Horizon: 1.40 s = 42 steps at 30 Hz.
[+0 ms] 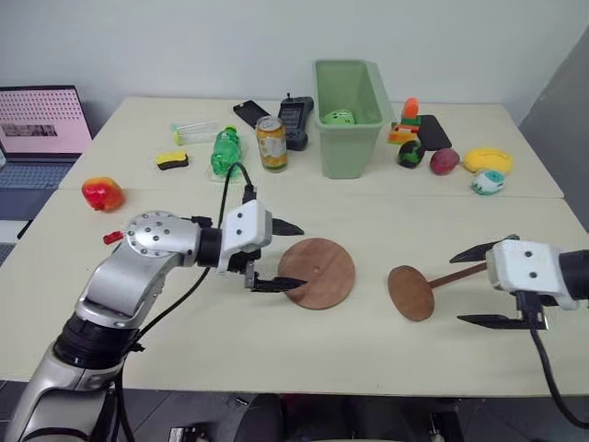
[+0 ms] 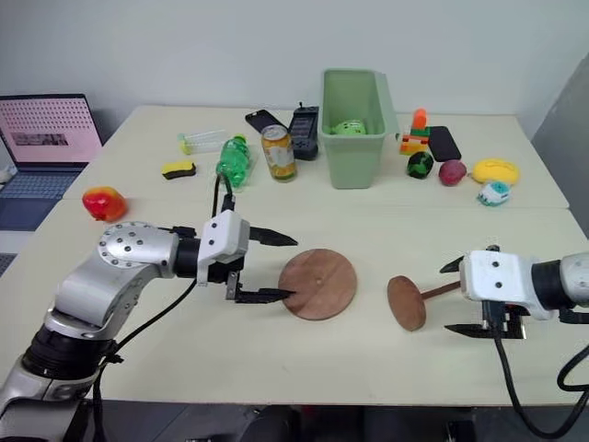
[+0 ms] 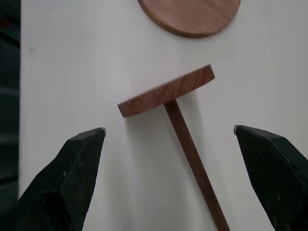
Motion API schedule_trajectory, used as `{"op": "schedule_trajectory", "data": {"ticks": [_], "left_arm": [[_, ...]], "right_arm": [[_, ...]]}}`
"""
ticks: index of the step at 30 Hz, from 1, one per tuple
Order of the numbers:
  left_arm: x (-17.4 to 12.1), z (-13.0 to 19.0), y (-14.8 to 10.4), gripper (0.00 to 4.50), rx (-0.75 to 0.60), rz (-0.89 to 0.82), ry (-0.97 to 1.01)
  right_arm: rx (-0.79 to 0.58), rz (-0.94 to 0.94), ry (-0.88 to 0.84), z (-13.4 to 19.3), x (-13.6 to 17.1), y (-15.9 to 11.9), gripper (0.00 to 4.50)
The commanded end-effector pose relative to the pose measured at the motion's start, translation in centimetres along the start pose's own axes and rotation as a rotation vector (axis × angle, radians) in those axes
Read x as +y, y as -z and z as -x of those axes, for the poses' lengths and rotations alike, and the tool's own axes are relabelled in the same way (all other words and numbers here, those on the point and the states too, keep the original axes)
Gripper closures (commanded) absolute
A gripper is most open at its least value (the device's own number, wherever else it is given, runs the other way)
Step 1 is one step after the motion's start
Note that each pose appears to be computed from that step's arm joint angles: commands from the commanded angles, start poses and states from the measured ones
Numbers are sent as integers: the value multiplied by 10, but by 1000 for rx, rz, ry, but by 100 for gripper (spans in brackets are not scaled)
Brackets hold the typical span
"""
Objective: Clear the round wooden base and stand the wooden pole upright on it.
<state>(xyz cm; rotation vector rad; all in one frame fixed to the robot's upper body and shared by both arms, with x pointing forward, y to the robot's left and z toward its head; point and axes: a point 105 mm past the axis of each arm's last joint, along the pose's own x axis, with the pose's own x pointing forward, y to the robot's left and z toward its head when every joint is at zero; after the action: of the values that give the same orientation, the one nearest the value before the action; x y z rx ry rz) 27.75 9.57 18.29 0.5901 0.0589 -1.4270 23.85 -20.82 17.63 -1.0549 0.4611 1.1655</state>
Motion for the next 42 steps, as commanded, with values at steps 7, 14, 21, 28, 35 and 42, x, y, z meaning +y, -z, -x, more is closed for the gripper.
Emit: {"op": "schedule_trajectory", "data": {"ticks": [7, 14, 21, 28, 35, 42], "left_arm": [[-12, -10, -13, 1, -30, -72, 41], [-13, -11, -10, 0, -15, -80, 30], [-14, -13, -8, 0, -15, -82, 19], [-15, -15, -6, 0, -9, -83, 17], [-14, -16, -4, 0, -4, -85, 10], [7, 11, 5, 0, 38, -42, -133]], "right_arm": [[110, 169, -140, -39, -15, 27, 0], [160, 237, -224, -49, -26, 36, 67], [170, 291, -305, -52, -28, 32, 204], [195, 325, -330, -54, -27, 33, 340], [204, 362, -325, -49, -29, 31, 426], [34, 303, -118, -17, -59, -13, 426]]}}
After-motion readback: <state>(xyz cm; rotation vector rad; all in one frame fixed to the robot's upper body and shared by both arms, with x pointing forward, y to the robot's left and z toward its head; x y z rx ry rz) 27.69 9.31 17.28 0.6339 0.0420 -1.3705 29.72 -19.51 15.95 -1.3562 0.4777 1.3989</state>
